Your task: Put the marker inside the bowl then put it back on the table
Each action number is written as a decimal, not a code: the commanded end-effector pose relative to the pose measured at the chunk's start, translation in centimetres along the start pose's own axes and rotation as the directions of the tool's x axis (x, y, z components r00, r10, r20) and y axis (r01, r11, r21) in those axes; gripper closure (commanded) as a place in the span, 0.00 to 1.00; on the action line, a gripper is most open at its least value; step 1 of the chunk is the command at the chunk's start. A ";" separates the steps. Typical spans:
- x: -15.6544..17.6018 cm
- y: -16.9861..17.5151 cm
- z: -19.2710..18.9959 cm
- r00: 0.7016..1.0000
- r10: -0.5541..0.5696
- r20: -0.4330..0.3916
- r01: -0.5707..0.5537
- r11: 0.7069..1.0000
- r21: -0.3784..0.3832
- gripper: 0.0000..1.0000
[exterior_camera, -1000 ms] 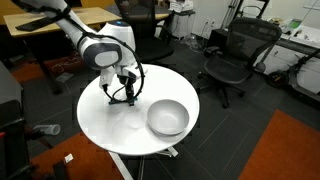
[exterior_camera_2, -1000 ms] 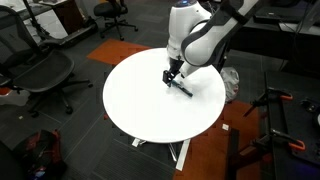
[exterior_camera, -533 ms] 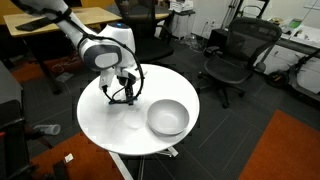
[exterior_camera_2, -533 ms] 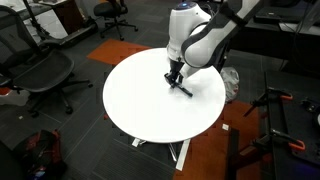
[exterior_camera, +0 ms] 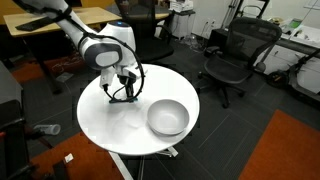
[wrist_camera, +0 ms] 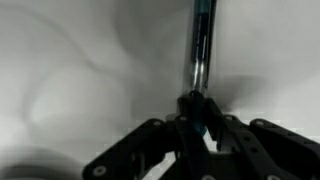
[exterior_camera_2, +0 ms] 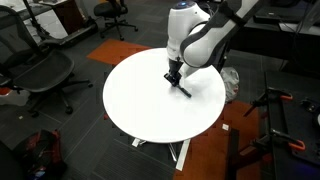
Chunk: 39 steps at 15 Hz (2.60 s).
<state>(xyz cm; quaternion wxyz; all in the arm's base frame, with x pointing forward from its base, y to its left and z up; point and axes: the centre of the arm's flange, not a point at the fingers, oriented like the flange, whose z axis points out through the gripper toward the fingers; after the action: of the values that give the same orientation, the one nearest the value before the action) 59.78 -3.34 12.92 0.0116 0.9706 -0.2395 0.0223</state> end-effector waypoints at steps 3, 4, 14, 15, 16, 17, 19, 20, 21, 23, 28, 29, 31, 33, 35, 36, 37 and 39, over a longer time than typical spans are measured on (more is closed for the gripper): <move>1.5 0.5 -3.7 0.999 0.022 -0.048 -0.023 1.000 -0.002 0.95; 2.0 0.7 -4.6 0.998 0.027 -0.063 -0.028 1.000 -0.005 0.95; 8.0 5.4 -14.4 0.968 0.108 -0.228 -0.107 0.994 0.017 0.95; 8.9 6.1 -15.2 0.963 0.120 -0.242 -0.120 0.993 0.013 0.95; 9.8 6.8 -15.7 0.960 0.127 -0.249 -0.129 0.992 0.008 0.95; 10.6 7.5 -16.2 0.959 0.132 -0.252 -0.135 0.991 0.004 0.95; 12.2 8.9 -16.7 0.959 0.143 -0.246 -0.151 0.988 -0.012 0.95; 12.9 9.6 -17.0 0.959 0.152 -0.241 -0.161 0.987 -0.019 0.95; 13.6 10.3 -17.1 0.960 0.160 -0.229 -0.170 0.985 -0.028 0.95; 14.9 11.7 -17.3 0.963 0.176 -0.206 -0.188 0.981 -0.039 0.95; 17.4 14.1 -16.4 0.968 0.200 -0.151 -0.213 0.974 -0.072 0.95; 17.6 14.3 -16.0 0.969 0.203 -0.142 -0.215 0.974 -0.076 0.95; 18.0 14.7 -15.0 0.971 0.207 -0.122 -0.218 0.972 -0.086 0.95; 18.1 15.1 -14.1 0.973 0.205 -0.104 -0.215 0.972 -0.094 0.95; 18.0 15.5 -13.0 0.974 0.212 -0.085 -0.220 0.970 -0.102 0.95; 17.9 15.6 -12.6 0.974 0.214 -0.078 -0.221 0.970 -0.102 0.95; 17.8 15.8 -12.3 0.974 0.217 -0.071 -0.223 0.969 -0.106 0.95; 17.4 16.0 -11.6 0.974 0.219 -0.061 -0.225 0.969 -0.106 0.95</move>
<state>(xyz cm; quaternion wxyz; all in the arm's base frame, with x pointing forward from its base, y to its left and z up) 66.90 -24.80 25.70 0.0783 0.9323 -0.3499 0.0484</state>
